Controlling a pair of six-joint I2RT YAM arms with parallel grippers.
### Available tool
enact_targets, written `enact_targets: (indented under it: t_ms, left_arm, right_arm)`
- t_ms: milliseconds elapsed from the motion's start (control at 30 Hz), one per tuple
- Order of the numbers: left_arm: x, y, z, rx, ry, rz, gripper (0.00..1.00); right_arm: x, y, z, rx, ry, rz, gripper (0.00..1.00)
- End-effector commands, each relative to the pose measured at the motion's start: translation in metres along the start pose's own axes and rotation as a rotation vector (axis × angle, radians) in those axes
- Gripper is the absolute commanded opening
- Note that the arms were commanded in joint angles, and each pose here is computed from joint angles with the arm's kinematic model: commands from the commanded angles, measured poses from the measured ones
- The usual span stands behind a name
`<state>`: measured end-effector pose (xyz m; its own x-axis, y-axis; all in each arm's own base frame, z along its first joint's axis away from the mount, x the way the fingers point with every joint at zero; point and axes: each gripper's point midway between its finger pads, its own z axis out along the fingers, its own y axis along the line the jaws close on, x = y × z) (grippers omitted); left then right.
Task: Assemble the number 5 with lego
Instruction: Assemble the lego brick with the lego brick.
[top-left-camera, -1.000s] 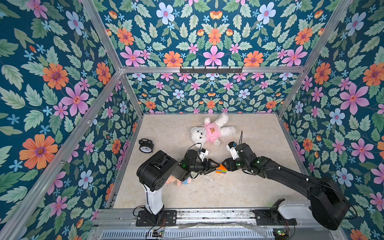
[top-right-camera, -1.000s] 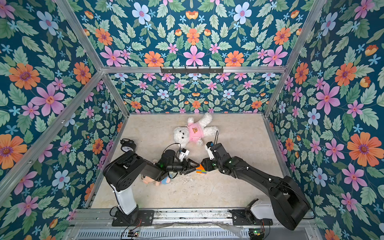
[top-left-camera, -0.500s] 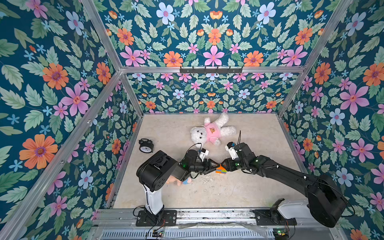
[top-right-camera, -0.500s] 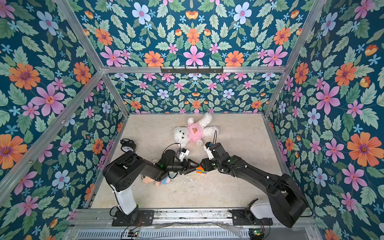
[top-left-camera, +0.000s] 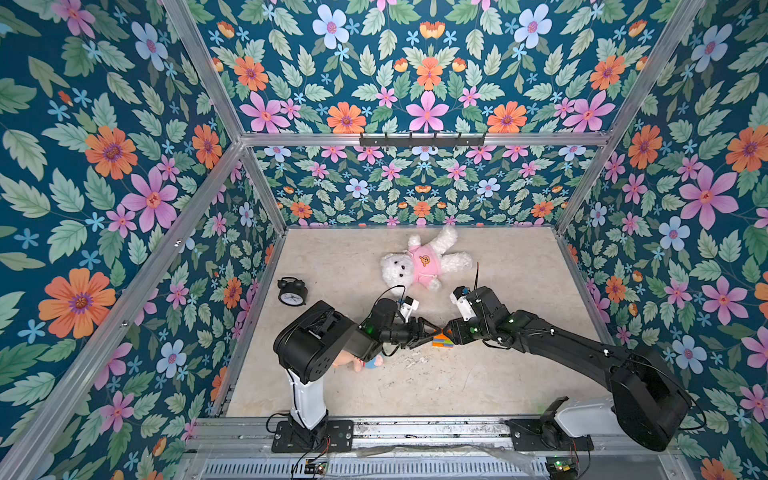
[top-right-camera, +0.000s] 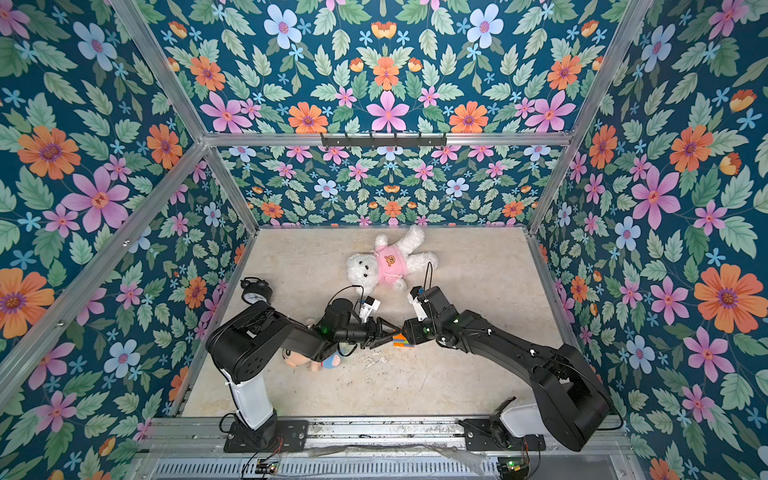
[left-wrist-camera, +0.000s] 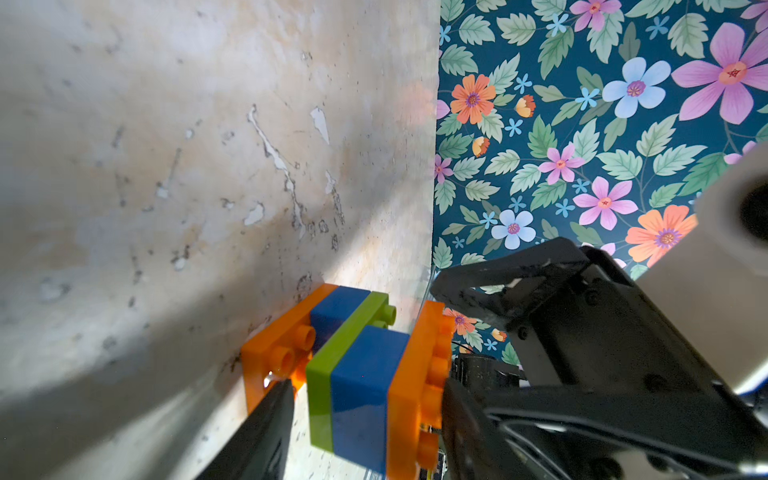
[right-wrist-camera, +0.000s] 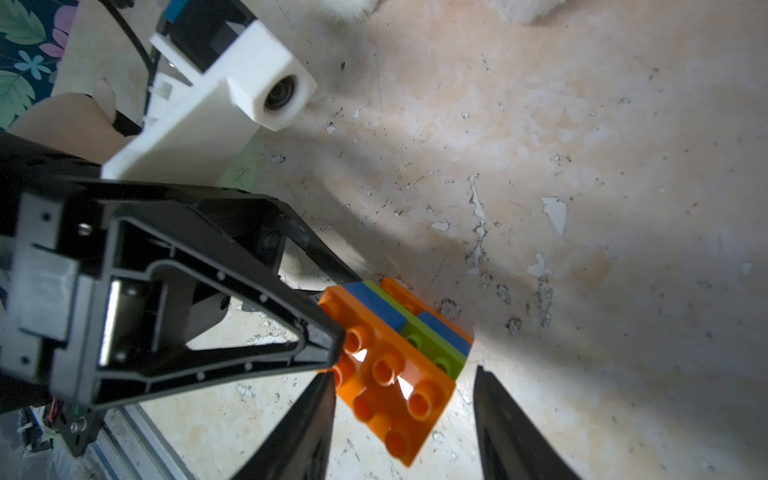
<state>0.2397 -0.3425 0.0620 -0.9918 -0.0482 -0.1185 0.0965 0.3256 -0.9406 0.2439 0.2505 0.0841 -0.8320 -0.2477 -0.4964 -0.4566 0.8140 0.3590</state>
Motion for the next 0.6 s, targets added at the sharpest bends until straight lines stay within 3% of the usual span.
enact_targets:
  t_ms: [0,267,567]
  left_arm:
    - [0.0,0.0,0.0,0.002,0.003,0.012,0.6]
    - [0.003,0.002,0.0,-0.005,0.009,0.011,0.56]
    - [0.004,0.006,0.0,-0.016,0.01,0.01,0.54]
  right_arm:
    - [0.008,-0.008,0.003,0.043,0.037,-0.013,0.58]
    - [0.015,-0.013,0.007,0.062,0.07,-0.016,0.57]
    - [-0.003,-0.004,-0.003,0.042,0.01,-0.02,0.58]
